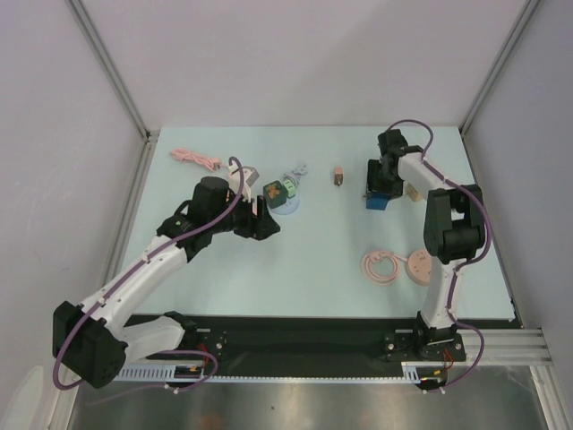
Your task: Insert the plug
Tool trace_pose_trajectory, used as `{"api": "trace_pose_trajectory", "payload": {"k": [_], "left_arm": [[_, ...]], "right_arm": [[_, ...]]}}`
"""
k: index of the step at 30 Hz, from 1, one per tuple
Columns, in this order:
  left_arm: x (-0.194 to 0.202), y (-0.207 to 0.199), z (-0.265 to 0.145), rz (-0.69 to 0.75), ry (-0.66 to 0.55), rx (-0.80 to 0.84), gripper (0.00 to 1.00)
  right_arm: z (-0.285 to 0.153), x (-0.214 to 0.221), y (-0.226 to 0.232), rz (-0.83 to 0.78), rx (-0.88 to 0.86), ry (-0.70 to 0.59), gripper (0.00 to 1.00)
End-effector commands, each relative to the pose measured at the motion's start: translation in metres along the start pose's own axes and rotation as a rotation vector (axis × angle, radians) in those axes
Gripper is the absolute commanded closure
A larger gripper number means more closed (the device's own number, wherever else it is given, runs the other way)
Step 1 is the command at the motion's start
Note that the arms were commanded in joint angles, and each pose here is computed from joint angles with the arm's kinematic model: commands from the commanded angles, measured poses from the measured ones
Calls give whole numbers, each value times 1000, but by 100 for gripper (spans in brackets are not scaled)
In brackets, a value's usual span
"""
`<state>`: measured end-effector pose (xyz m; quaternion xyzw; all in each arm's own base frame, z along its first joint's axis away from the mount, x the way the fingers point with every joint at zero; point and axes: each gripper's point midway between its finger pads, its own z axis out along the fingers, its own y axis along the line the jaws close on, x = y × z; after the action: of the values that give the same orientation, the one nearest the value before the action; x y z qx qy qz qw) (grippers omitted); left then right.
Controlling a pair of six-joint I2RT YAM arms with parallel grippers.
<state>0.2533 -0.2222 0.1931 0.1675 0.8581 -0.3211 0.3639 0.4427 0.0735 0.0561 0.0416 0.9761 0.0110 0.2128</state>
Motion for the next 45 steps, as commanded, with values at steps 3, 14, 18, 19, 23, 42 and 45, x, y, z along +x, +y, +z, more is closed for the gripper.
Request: {"api": "trace_pose_trajectory", "payload": {"k": [3, 14, 18, 19, 23, 42, 45], "left_arm": [[-15, -15, -8, 33, -73, 59, 27], [-20, -19, -15, 138, -79, 82, 21], [-23, -21, -14, 145, -81, 85, 21], [-23, -20, -13, 147, -81, 87, 21], [-4, 9, -5, 102, 10, -53, 23], [-7, -45, -3, -301, -55, 202, 19], [-17, -58, -4, -301, -68, 265, 16]], "right_arm": [[-19, -2, 28, -56, -84, -34, 82], [-101, 86, 93, -135, -482, -6, 98], [-92, 113, 114, -162, -496, 42, 96], [-90, 118, 119, -166, -507, 52, 95], [-81, 141, 139, -196, -489, 91, 94], [-188, 114, 193, -276, -661, -662, 100], [-224, 107, 197, -254, -727, -789, 100]]}}
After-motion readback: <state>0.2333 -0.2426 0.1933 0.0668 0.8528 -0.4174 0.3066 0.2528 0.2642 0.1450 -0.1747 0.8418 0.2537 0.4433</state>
